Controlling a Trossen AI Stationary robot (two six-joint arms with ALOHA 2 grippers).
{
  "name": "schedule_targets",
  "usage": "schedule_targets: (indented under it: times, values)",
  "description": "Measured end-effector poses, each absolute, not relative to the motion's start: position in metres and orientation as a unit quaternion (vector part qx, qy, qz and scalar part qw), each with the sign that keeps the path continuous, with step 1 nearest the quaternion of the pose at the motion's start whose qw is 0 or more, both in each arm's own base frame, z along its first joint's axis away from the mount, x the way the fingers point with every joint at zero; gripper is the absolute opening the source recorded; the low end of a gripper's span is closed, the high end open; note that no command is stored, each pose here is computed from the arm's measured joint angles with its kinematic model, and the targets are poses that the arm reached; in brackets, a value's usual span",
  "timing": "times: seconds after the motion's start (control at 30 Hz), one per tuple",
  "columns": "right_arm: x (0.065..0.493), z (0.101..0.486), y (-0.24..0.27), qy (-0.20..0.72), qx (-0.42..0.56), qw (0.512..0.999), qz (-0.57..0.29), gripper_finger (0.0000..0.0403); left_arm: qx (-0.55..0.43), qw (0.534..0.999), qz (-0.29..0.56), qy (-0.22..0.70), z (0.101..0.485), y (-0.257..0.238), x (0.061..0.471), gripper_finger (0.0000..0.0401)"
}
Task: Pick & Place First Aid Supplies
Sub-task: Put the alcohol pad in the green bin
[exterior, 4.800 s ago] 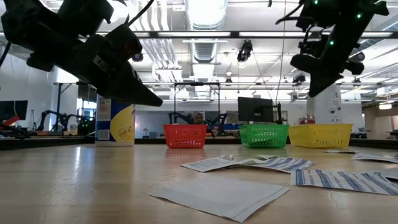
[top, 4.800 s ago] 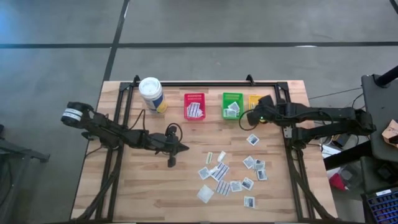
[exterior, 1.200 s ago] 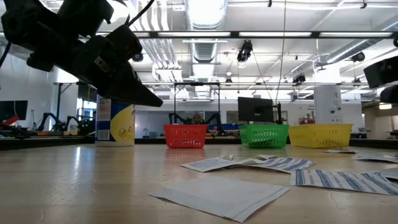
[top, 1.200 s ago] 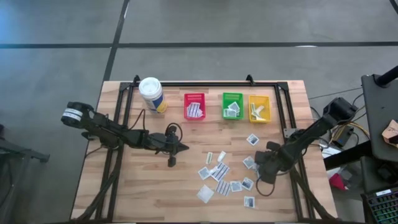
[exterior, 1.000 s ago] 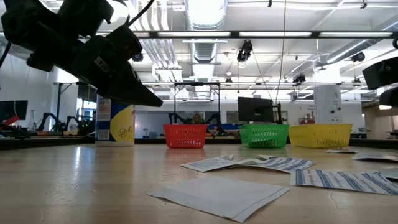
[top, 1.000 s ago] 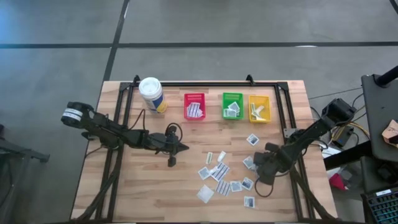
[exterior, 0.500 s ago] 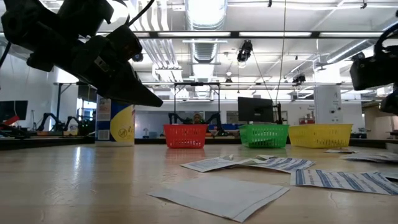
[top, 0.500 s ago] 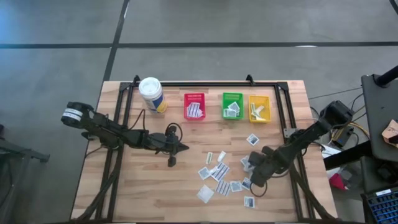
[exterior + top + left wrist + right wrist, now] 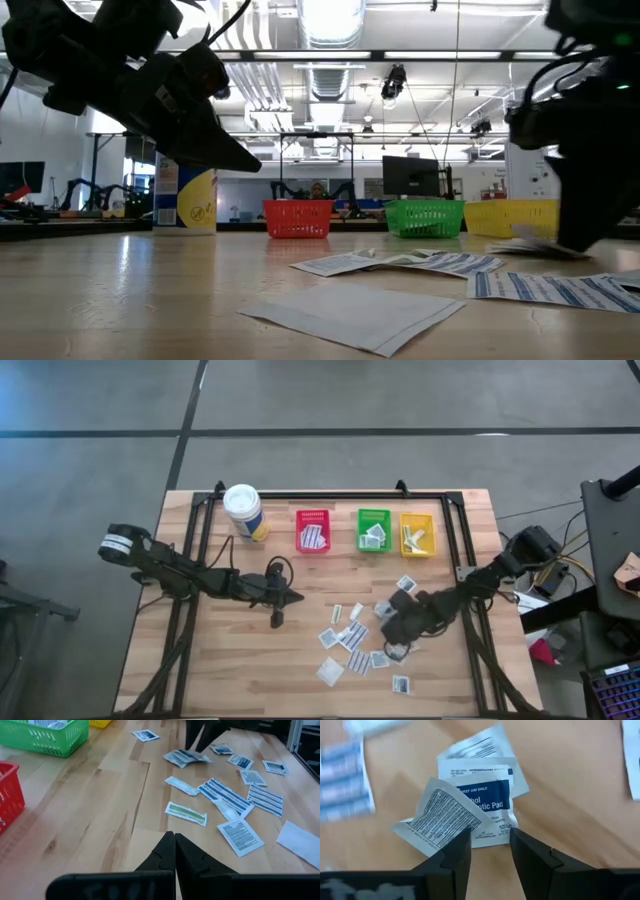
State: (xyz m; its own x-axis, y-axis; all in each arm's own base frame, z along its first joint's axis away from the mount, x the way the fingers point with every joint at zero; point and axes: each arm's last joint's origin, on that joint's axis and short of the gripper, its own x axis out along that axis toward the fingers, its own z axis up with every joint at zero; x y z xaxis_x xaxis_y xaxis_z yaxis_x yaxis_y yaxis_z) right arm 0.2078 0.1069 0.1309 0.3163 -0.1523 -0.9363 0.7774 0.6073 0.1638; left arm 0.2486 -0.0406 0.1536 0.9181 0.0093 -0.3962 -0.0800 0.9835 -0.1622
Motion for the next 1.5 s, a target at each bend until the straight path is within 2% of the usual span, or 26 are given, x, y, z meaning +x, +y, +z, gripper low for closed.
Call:
schedule_targets:
  times: [0.13, 0.33, 0.63, 0.97, 1.13, 1.5]
  values:
    - [0.220, 0.127, 0.099, 0.465, 0.352, 0.741, -0.333, 0.0137, -0.097, 0.975, 0.024, 0.201, 0.154, -0.041, 0.249, 0.0000]
    - [0.243, 0.121, 0.091, 0.424, 0.390, 0.752, -0.320, 0.0137, -0.131, 0.973, 0.028, 0.187, 0.154, -0.042, 0.253, 0.0000]
    - [0.258, 0.133, 0.088, 0.418, 0.349, 0.789, -0.284, 0.0137, -0.163, 0.967, 0.035, 0.191, 0.143, -0.047, 0.281, 0.0000]
    - [0.258, 0.145, 0.087, 0.414, 0.335, 0.803, -0.267, 0.0135, -0.164, 0.964, 0.035, 0.206, 0.132, -0.053, 0.315, 0.0000]
    - [0.258, 0.145, 0.088, 0.416, 0.340, 0.801, -0.263, 0.0122, -0.156, 0.966, 0.010, 0.206, 0.131, -0.057, 0.326, 0.0000]
    - [0.261, 0.143, 0.082, 0.403, 0.347, 0.799, -0.283, 0.0094, -0.067, 0.979, -0.042, 0.186, 0.134, -0.064, 0.359, 0.0000]
